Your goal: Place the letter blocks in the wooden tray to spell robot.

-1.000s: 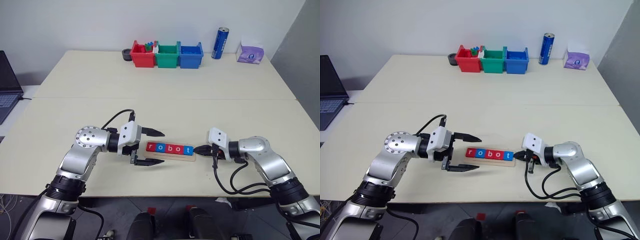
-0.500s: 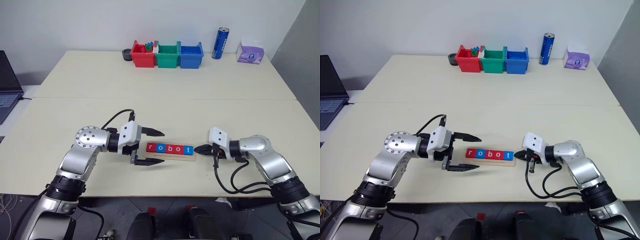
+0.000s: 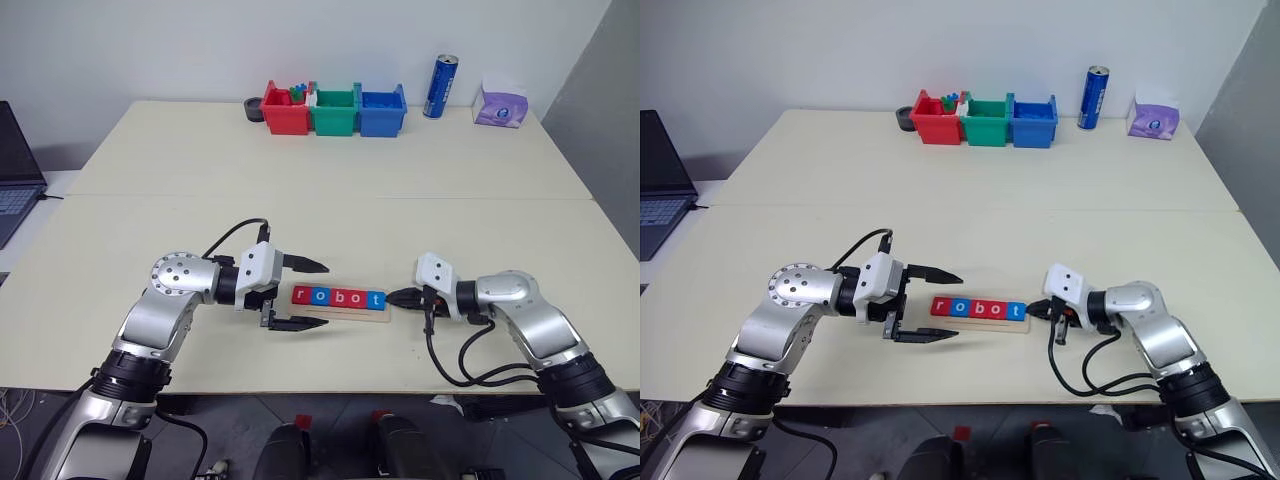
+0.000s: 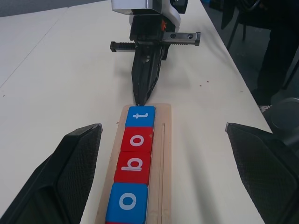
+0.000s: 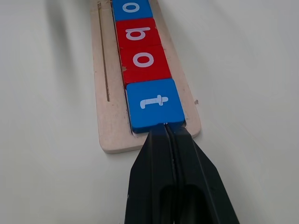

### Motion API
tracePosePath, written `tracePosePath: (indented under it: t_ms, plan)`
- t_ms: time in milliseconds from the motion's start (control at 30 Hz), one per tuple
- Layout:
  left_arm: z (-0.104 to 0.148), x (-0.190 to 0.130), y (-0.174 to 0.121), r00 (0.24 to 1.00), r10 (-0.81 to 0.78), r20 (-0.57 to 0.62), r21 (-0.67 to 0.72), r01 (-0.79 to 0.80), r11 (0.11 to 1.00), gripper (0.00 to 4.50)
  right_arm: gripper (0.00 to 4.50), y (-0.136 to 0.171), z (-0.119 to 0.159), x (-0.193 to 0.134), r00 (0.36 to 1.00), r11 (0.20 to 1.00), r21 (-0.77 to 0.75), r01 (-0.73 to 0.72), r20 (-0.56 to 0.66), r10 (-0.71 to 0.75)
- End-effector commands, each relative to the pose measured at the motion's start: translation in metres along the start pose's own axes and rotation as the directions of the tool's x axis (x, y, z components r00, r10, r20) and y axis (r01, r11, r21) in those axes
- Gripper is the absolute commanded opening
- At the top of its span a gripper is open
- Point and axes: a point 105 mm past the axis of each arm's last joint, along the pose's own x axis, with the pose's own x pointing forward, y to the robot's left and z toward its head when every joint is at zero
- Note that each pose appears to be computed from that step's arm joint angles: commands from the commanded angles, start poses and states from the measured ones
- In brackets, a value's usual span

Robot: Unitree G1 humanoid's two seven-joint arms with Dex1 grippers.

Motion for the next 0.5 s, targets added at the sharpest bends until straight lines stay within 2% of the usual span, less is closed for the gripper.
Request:
tracePosePath:
  t_ms: [33,267,500]
  plan:
    - [0.006,-0.003,-0.001,1.0,0.002,0.001,0.032,-0.002,0.999,4.5,0.03,-0.001,0.011,0.001,1.0,0.999,-0.041,-0.002,0.028,0.003]
    - [0.006,-0.003,-0.001,1.0,0.004,0.0,0.031,-0.004,1.0,4.5,0.03,-0.003,0.014,0.0,0.999,0.999,-0.044,-0.001,0.034,0.002]
    - [-0.003,-0.016,-0.001,0.999,0.024,-0.035,0.014,-0.024,1.0,4.5,0.03,-0.002,0.02,-0.018,0.999,0.999,-0.043,0.001,0.036,0.001]
